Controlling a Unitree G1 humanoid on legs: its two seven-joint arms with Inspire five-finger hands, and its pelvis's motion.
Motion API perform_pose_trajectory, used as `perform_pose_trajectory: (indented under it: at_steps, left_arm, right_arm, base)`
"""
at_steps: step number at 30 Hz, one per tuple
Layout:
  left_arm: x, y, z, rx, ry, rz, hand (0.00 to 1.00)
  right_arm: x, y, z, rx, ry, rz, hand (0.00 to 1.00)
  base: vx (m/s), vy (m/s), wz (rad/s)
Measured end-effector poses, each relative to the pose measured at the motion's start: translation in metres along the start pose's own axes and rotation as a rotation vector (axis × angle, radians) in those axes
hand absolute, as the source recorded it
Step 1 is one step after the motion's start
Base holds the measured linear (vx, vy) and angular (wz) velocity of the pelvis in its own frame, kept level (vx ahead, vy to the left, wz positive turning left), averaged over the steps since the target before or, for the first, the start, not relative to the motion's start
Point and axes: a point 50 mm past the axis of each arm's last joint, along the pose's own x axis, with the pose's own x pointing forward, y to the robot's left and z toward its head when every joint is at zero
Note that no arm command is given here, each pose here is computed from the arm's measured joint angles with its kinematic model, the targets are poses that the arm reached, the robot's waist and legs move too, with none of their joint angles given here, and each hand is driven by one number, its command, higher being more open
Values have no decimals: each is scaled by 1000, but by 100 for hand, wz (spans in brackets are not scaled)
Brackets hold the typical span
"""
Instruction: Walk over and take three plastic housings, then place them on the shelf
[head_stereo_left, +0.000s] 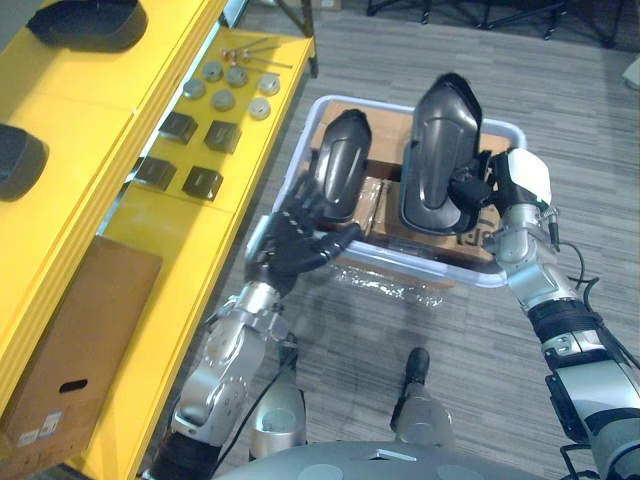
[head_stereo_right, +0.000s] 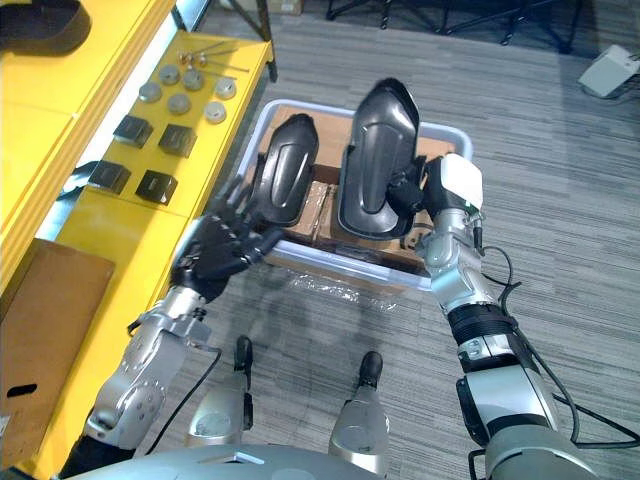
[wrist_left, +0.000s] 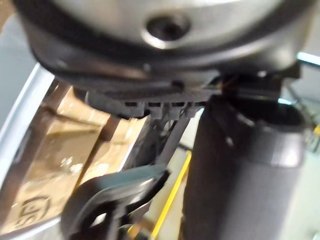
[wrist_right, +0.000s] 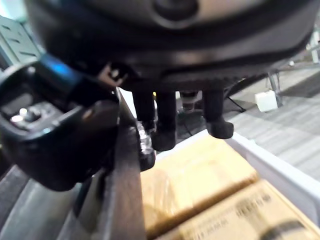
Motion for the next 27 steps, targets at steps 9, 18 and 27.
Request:
perform_pose_trajectory:
  at_steps: [9,18,27]
  left_arm:
    - [49,55,-37,64,442,76,100]
    - [115,35,48,-45,150,36,100]
    - [124,27,59,-177,91,20,100]
  right_arm:
    - [8,-8,28,-30,-152,-32,0]
    - [19,-16,81,-45,-400,-45,0]
    - [19,-7,106,-47,-481,-27,0]
  base:
    - [-40,-27,-26]
    - [-31,-10,-8]
    - [0,0,0]
